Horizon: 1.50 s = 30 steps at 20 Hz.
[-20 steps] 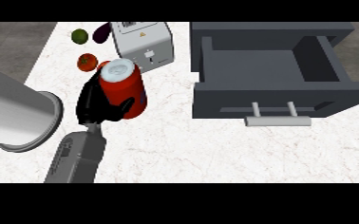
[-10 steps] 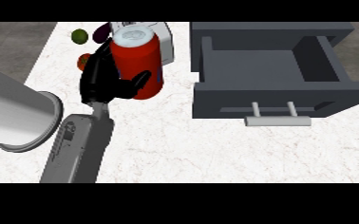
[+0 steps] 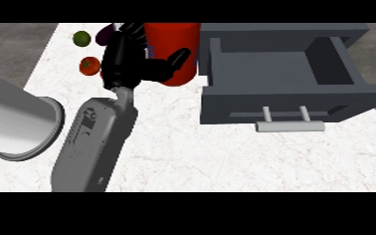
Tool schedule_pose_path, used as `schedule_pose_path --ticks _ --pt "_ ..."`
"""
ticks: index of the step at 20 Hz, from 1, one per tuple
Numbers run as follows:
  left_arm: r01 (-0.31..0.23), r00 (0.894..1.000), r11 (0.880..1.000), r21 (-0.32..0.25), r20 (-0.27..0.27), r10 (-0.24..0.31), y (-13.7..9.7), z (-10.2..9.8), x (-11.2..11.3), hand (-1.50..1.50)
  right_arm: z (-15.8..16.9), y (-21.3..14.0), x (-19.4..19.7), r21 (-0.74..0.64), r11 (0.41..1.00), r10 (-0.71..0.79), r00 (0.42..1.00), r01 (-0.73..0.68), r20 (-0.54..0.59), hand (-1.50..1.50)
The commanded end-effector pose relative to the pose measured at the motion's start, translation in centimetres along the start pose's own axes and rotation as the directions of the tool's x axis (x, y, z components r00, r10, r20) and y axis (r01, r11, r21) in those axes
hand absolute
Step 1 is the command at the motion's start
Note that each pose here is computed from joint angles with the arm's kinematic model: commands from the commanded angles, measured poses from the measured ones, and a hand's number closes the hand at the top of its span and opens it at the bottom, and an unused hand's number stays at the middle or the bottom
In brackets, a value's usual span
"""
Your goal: Pick up the can, place it into the drawer and close the drawer
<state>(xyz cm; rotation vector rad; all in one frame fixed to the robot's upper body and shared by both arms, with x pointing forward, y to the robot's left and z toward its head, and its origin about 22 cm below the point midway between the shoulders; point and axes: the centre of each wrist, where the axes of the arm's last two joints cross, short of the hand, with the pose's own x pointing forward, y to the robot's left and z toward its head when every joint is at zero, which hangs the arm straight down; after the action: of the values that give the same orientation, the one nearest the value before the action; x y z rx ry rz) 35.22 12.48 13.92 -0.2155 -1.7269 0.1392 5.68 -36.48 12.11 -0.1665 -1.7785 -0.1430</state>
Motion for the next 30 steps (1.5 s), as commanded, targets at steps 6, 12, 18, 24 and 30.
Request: schedule_pose_path --ticks 6,12,18,24,30 --pt "0.021 1.0 1.0 0.003 0.006 -0.021 -4.9 -4.2 3.1 1.5 1.0 -0.6 -0.6 0.023 1.0 -0.015 1.0 0.015 0.009 -1.5" --pt "0.043 0.999 0.999 0.0 0.013 -0.043 -8.3 -6.1 3.4 1.5 -1.8 -0.3 -0.5 0.015 1.0 -0.021 1.0 0.021 -0.01 -1.5" --pt "0.044 0.999 0.999 -0.024 -0.009 -0.045 -11.8 -6.3 4.7 1.5 -2.8 1.3 0.8 0.022 1.0 -0.006 1.0 0.006 0.005 -1.5" --pt "0.06 0.998 0.998 -0.033 -0.021 -0.061 -12.9 -7.8 4.6 1.5 -2.1 0.8 -0.5 0.028 1.0 -0.003 0.999 0.002 0.037 -1.5" --pt "0.078 0.996 0.997 -0.002 -0.036 -0.078 -13.4 -7.8 2.7 1.5 -1.4 0.3 0.3 0.036 0.999 -0.005 1.0 0.005 0.001 -1.5"
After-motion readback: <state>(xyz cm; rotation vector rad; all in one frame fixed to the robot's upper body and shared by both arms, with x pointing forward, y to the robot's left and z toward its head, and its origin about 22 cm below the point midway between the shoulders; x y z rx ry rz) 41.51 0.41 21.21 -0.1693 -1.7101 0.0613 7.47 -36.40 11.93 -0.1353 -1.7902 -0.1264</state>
